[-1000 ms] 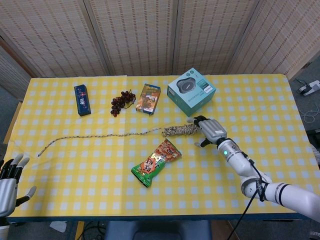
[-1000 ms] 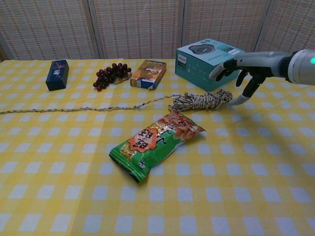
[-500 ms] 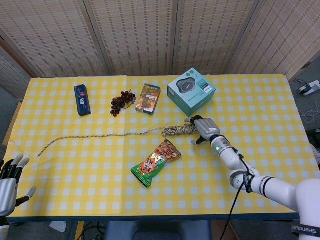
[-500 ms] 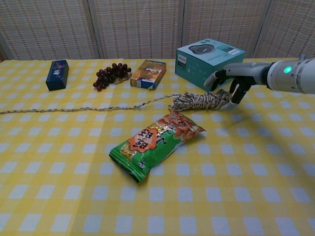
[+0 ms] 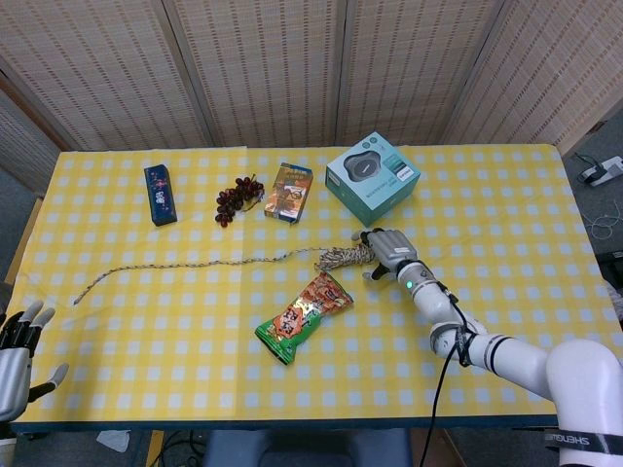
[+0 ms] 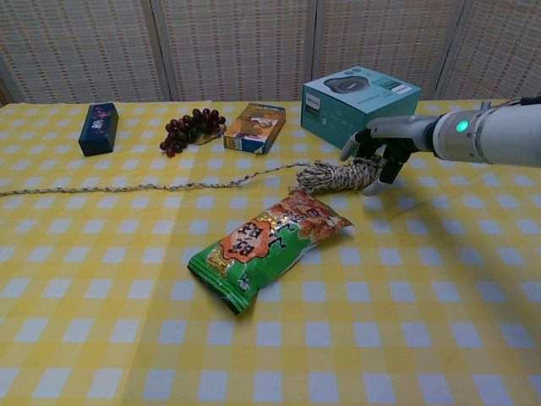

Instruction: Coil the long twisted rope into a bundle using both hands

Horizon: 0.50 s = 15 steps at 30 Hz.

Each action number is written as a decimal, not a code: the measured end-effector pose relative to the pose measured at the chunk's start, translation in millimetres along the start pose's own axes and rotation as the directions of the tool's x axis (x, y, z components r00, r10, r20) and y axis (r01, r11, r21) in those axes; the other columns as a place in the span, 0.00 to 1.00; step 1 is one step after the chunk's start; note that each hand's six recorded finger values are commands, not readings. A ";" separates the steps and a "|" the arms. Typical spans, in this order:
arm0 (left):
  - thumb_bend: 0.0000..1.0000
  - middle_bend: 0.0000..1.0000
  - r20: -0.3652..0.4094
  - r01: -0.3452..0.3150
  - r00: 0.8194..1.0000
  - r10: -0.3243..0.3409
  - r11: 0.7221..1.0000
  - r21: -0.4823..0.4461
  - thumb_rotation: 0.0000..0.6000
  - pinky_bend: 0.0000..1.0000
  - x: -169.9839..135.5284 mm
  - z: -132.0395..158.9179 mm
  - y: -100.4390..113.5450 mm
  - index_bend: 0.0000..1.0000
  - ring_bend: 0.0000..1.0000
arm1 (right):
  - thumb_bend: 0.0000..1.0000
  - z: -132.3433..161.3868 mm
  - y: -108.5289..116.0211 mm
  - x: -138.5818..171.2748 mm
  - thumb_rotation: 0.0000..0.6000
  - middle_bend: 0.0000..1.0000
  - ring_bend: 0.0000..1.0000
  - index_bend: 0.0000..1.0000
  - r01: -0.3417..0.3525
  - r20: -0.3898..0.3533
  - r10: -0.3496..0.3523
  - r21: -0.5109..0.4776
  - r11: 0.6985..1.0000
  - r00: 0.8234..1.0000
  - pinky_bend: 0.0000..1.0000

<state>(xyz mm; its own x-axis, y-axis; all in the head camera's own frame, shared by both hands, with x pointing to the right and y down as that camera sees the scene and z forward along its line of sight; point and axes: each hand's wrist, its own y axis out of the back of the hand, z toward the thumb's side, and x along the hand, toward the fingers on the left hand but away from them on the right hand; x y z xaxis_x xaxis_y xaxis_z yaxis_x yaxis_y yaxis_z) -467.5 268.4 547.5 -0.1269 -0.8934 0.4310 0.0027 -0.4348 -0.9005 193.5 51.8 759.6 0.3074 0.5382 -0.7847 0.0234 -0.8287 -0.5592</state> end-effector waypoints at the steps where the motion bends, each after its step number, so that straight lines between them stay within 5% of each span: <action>1: 0.24 0.09 0.000 0.000 1.000 0.000 1.000 0.000 1.00 0.03 0.1 -0.1 -0.2 0.18 0.10 | 0.21 0.6 -0.4 1.4 1.00 0.29 0.17 0.20 -0.004 -0.003 0.004 0.003 1.000 1.000 0.24; 15: 0.24 0.09 0.008 0.004 1.000 -0.004 1.000 -0.006 1.00 0.03 1.5 2.1 -3.5 0.18 0.10 | 0.21 -4.6 9.5 24.3 1.00 0.30 0.18 0.21 0.003 -0.017 -0.003 0.013 1.000 1.000 0.24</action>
<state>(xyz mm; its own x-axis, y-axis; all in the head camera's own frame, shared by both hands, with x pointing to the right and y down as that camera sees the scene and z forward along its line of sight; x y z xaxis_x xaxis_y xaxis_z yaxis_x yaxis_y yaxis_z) -465.6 268.3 551.4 -0.1188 -0.8925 0.4352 -0.0040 -0.4379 -0.8990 205.6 56.3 736.4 0.3238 0.5381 -0.7782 0.0123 -0.8249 -0.5652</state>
